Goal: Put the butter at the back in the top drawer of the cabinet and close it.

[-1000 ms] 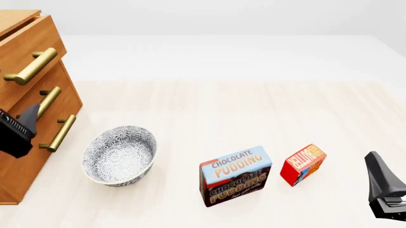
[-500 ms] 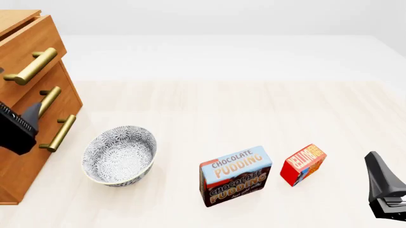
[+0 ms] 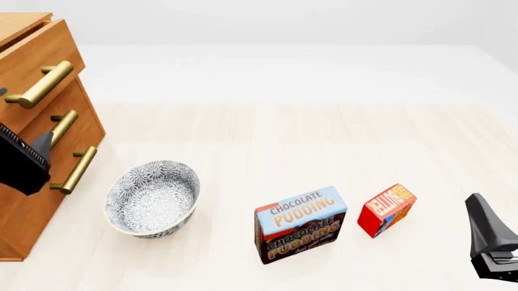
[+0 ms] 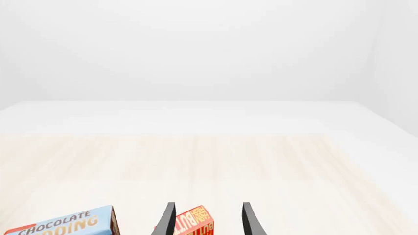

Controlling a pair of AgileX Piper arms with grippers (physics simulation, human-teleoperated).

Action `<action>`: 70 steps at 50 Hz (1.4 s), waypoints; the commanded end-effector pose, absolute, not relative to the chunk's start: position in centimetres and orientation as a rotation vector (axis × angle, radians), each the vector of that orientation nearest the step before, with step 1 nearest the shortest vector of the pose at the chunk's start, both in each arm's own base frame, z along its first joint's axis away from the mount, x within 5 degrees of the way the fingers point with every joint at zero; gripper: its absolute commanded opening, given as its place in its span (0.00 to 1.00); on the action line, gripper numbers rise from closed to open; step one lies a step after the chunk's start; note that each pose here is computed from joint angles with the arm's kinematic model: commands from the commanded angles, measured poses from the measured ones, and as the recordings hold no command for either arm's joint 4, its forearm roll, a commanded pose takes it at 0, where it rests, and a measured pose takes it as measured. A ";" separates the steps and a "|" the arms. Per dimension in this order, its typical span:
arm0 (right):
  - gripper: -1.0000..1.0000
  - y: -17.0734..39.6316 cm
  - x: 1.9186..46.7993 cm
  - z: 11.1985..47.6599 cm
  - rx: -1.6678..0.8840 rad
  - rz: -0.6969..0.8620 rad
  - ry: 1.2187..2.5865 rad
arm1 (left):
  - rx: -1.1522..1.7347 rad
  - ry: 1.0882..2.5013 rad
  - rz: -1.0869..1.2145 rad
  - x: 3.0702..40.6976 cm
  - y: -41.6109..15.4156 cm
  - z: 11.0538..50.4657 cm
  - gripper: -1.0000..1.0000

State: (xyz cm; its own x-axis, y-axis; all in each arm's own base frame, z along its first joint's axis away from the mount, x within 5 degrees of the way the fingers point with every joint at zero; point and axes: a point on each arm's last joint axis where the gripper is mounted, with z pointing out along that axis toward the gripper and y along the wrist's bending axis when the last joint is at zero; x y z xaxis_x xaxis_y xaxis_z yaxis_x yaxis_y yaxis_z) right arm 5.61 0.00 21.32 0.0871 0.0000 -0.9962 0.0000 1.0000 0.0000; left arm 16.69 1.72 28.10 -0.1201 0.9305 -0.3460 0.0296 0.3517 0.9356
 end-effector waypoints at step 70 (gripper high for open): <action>1.00 0.0 5.6 21.3 0.000 0.000 1.484 | 0.893 1.509 1.015 19.8 2.8 27.4 1.00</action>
State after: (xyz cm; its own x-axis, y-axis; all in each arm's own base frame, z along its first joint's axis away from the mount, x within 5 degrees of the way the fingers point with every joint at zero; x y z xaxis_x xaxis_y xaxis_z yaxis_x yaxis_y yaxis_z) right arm 5.61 0.00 21.32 0.0871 0.0000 -0.9962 0.0000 1.0000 0.0000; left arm 19.44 2.72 27.54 -0.1567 0.9232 -0.3510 0.0227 0.3587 0.9332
